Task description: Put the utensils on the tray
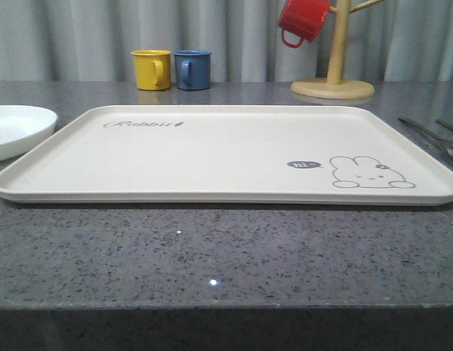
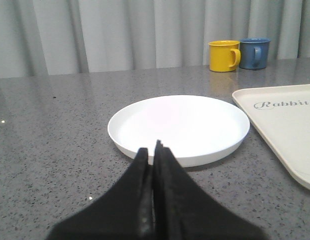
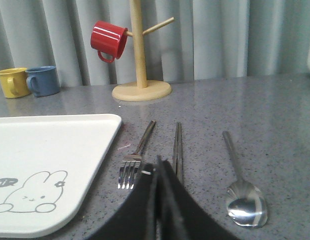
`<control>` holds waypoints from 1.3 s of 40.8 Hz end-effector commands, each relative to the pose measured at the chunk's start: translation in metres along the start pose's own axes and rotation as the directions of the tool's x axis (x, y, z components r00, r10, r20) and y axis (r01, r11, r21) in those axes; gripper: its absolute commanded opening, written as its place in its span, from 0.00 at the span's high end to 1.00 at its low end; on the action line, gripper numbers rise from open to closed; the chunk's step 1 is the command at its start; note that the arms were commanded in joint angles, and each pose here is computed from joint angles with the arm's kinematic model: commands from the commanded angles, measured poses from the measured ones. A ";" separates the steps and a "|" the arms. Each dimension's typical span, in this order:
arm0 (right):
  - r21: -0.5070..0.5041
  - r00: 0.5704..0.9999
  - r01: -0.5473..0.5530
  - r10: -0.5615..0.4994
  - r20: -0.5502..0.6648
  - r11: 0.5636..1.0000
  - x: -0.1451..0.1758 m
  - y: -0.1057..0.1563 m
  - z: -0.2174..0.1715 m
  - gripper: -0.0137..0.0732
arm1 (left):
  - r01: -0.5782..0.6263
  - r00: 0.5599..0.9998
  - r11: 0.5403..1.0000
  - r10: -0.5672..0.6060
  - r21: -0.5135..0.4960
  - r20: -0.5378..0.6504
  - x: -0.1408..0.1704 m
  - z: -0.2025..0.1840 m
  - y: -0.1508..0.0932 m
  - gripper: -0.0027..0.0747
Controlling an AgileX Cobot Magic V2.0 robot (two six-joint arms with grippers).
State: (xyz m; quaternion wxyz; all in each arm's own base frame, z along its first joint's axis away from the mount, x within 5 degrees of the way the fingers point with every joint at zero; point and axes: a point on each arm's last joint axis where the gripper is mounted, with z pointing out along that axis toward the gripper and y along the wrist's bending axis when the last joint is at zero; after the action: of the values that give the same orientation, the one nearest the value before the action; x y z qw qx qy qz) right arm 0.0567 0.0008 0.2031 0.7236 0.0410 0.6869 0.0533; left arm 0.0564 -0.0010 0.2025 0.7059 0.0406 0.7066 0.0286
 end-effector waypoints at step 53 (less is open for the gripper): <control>0.004 0.999 0.012 -0.012 0.045 1.000 -0.137 0.018 -0.018 0.98 | 0.020 0.948 1.000 -0.014 -0.017 0.317 -0.175 -0.045 0.017 0.99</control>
State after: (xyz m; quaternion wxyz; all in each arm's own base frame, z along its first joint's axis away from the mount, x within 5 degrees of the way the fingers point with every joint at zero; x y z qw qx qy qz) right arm 0.0292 0.0004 0.3130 0.7448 0.0396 0.6638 0.0549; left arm 0.0138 -0.0002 0.3475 0.8043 0.0340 0.5924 0.0326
